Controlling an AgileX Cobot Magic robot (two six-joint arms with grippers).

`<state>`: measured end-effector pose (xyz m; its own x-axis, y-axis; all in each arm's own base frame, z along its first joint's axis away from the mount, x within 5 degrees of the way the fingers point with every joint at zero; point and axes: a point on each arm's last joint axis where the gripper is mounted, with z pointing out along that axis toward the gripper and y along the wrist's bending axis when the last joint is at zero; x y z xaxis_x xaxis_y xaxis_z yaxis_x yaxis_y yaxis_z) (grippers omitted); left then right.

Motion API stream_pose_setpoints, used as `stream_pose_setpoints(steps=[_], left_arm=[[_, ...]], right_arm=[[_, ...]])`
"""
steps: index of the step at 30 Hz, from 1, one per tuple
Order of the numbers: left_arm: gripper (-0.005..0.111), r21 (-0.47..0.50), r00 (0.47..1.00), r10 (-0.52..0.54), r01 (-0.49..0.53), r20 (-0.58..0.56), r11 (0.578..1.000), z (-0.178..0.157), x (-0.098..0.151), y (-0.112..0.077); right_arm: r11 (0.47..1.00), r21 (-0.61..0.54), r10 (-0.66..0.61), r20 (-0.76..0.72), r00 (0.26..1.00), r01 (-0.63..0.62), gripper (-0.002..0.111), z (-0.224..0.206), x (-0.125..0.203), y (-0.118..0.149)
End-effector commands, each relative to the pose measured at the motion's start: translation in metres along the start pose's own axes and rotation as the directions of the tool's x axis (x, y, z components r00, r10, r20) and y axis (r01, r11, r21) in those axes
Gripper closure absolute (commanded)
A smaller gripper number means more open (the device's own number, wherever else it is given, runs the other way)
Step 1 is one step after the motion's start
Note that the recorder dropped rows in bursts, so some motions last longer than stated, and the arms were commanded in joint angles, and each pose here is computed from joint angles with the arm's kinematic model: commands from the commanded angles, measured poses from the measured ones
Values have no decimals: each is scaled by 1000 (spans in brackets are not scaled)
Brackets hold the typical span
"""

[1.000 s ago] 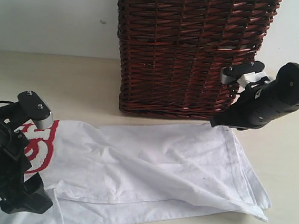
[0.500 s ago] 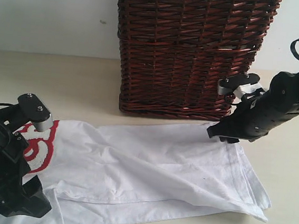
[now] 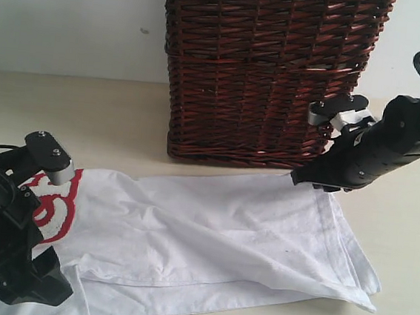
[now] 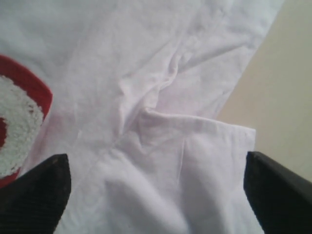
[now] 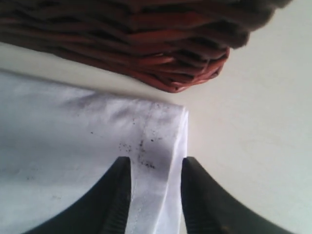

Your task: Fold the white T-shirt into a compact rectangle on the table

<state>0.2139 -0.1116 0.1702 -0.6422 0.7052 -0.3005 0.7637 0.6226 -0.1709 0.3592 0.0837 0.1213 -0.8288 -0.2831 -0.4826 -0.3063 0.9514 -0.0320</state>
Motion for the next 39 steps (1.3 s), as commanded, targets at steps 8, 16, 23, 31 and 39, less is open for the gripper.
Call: stream_pose_setpoints(steps=[8, 16, 23, 31, 39], left_arm=[[15, 11, 1000, -9, 9, -2, 1000, 1, 0, -2], [15, 11, 1000, -9, 9, -2, 1000, 1, 0, -2], [15, 11, 1000, -9, 9, -2, 1000, 1, 0, -2], [15, 45, 1000, -16, 17, -25, 999, 1, 2, -5], [15, 93, 998, -19, 25, -61, 995, 0, 5, -9]], right_arm=[[998, -22, -62, -27, 998, 62, 75, 10, 3, 12], [997, -17, -74, -14, 997, 73, 82, 11, 3, 11], [998, -14, -56, 1, 998, 56, 64, 8, 0, 11], [992, -23, -122, -126, 984, 120, 98, 19, 16, 11], [989, 89, -95, -213, 972, 117, 108, 18, 23, -8]])
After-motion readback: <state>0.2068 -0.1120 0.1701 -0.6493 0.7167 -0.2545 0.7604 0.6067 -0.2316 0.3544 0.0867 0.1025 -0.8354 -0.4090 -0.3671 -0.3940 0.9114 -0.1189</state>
